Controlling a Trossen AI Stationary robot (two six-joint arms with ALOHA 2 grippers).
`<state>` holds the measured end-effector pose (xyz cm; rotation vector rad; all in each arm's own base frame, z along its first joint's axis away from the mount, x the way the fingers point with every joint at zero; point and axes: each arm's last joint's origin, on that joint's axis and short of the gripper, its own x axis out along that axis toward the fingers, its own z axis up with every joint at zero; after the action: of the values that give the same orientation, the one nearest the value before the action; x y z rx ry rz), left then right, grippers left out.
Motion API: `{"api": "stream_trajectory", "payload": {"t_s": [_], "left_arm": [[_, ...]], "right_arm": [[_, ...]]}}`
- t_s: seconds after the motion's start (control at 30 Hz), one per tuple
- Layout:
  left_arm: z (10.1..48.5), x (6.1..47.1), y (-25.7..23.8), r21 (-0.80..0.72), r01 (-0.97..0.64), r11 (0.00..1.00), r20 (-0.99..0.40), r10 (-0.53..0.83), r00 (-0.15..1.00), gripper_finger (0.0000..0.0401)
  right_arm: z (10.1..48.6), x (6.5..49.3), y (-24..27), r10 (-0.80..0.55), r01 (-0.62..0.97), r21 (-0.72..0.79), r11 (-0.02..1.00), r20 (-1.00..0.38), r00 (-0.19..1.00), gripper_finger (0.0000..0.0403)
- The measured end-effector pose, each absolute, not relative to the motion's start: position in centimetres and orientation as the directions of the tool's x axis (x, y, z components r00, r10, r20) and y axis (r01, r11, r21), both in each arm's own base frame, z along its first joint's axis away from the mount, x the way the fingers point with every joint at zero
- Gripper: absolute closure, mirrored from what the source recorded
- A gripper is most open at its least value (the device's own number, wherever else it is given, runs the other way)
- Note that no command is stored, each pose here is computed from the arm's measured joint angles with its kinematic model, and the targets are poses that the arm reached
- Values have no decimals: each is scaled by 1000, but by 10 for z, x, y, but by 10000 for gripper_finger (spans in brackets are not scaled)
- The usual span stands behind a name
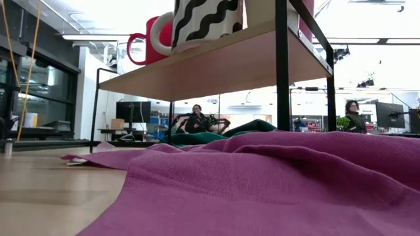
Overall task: Stack small to large cups/mugs on shelf
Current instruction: Return to Home Position
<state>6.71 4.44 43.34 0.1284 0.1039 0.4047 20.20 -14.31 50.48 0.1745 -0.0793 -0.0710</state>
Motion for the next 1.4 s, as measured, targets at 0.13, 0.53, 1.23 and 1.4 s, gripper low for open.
{"api": "stream_trajectory", "payload": {"t_s": [0.13,0.53,1.23,1.4], "left_arm": [[422,47,27,75,-381,922,98,373,923,370],[389,12,-3,-19,-313,950,343,300,890,370],[336,18,-3,24,-85,996,527,59,848,370],[327,25,1,52,-90,995,519,50,853,370]], "right_arm": [[489,184,-126,-84,34,194,980,253,964,348],[448,154,-92,-58,-104,388,916,383,922,348],[438,153,-66,-179,7,498,867,298,938,348],[437,155,-62,-193,26,500,866,285,939,348]]}}
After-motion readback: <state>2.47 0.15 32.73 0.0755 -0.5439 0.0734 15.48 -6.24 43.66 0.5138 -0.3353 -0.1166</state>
